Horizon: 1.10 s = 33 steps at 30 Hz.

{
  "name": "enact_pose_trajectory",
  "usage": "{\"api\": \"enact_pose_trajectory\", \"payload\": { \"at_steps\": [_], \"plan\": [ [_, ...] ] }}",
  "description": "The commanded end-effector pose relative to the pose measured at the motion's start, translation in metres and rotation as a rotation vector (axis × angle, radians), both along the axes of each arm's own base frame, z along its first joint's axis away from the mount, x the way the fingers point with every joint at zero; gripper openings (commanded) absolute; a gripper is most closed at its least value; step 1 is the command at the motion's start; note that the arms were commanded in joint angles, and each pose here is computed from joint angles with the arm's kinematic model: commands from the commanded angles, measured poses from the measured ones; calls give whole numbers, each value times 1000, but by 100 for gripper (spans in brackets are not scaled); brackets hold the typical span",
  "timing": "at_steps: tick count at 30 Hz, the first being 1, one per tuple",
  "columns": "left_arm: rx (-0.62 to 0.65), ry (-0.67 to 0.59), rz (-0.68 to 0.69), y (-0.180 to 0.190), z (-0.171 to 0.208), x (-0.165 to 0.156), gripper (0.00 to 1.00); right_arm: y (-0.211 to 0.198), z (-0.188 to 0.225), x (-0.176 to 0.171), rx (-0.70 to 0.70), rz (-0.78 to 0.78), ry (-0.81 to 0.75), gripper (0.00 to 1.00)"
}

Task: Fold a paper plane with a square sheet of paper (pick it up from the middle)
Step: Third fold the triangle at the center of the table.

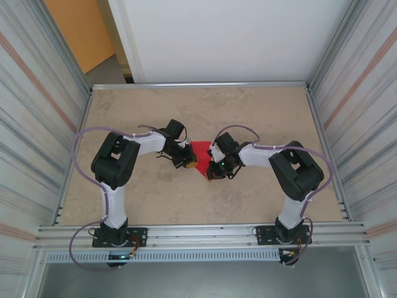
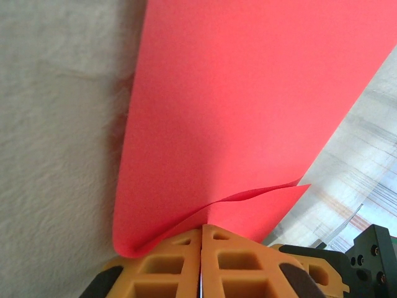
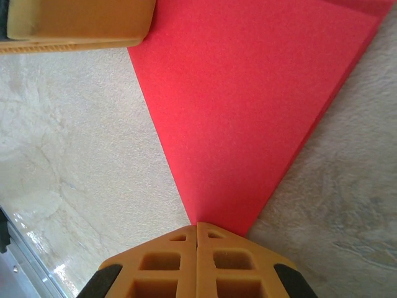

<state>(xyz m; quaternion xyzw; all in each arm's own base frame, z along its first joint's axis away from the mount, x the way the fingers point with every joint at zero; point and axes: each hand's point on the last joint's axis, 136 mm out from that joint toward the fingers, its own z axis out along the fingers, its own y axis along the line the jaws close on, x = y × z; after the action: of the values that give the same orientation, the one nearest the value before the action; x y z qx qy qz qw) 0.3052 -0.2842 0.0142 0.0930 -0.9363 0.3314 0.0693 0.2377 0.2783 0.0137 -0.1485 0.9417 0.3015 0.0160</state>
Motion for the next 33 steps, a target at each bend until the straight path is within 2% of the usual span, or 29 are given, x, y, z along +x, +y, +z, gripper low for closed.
{"api": "enact_pose_trajectory", "payload": {
  "at_steps": [1, 8, 12, 16, 25, 33],
  "plan": [
    [254, 120, 15, 44, -65, -30, 8, -27, -16, -29, -97, 12, 87, 5],
    [243, 118, 15, 42, -62, -28, 8, -34, -8, -36, -85, 5, 82, 5],
    [226, 111, 11, 38, -58, -24, 8, -19, 23, -24, 28, 17, -14, 7],
    [211, 96, 8, 35, -51, -20, 8, -8, 36, -6, 59, -11, -68, 7],
    [172, 69, -5, 25, -39, -14, 8, 4, 9, 15, -18, -44, -43, 3],
    [53, -138, -74, -1, 18, 13, 10, -9, -13, 8, -106, -54, -6, 2]
  ]
}}
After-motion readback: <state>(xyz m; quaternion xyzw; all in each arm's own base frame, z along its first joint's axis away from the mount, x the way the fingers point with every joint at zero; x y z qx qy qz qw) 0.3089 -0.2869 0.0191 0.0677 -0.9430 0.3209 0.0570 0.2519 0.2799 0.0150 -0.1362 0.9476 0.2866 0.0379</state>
